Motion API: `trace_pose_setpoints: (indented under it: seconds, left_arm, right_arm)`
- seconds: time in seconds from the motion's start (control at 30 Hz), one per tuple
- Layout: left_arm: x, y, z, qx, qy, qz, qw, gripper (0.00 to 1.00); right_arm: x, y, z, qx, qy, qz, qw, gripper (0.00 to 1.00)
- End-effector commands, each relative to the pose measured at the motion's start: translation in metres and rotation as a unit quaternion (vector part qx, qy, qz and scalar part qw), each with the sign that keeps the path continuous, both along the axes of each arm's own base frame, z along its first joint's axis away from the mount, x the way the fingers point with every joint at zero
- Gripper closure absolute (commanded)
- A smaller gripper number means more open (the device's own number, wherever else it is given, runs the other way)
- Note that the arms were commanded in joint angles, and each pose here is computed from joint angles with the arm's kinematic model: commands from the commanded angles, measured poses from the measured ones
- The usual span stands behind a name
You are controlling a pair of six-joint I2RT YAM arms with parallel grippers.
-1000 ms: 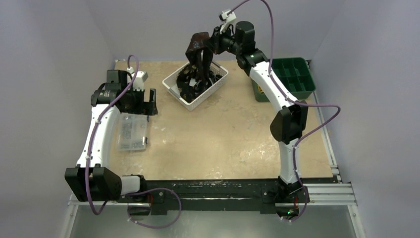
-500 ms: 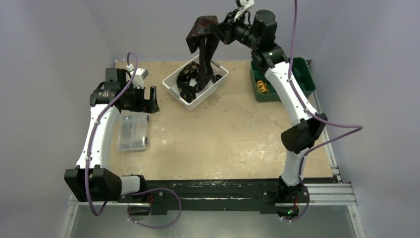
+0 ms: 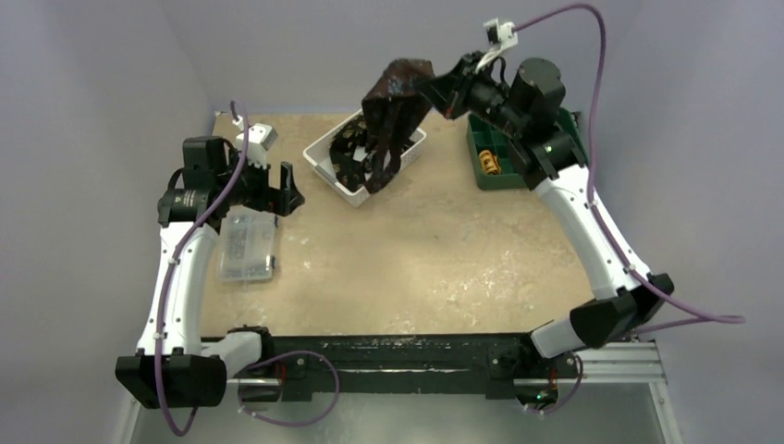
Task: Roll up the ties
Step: Place the tie at the center of the board.
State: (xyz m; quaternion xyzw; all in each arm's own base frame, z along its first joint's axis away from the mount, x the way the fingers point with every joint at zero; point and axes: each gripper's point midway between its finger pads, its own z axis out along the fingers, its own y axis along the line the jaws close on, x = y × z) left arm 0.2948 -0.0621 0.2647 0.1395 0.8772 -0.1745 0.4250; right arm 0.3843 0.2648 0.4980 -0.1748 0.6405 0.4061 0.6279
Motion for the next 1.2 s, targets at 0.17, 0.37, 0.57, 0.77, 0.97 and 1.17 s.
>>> trace_pose_setpoints:
  seconds: [0.17, 0.37, 0.57, 0.77, 0.97, 1.17]
  left_arm:
    - [-0.018, -0.019, -0.026, -0.014, 0.008, -0.081, 0.997, 0.00]
    - [-0.034, -0.020, -0.052, -0.011, 0.039, -0.088, 0.995, 0.00]
    - [-0.045, -0.023, -0.057, -0.020, 0.036, -0.093, 0.995, 0.00]
    - [-0.053, -0.040, -0.055, -0.028, -0.005, -0.178, 0.984, 0.00]
    - [-0.033, -0.092, -0.067, 0.027, -0.076, -0.339, 0.937, 0.00]
    - [-0.019, -0.150, -0.118, 0.140, -0.071, -0.492, 0.856, 0.12]
  right_arm:
    - [-0.061, 0.009, -0.175, -0.022, 0.130, 0.021, 0.991, 1.00]
    - [-0.073, -0.002, -0.215, -0.049, 0.134, 0.007, 0.990, 1.00]
    - [-0.057, -0.041, -0.188, -0.050, 0.140, -0.062, 0.987, 1.00]
    - [-0.065, -0.099, -0.241, -0.095, 0.190, -0.121, 0.970, 1.00]
    - [-0.061, -0.133, -0.289, -0.156, 0.256, -0.183, 0.936, 1.00]
    - [-0.052, -0.155, -0.321, -0.203, 0.291, -0.215, 0.910, 1.00]
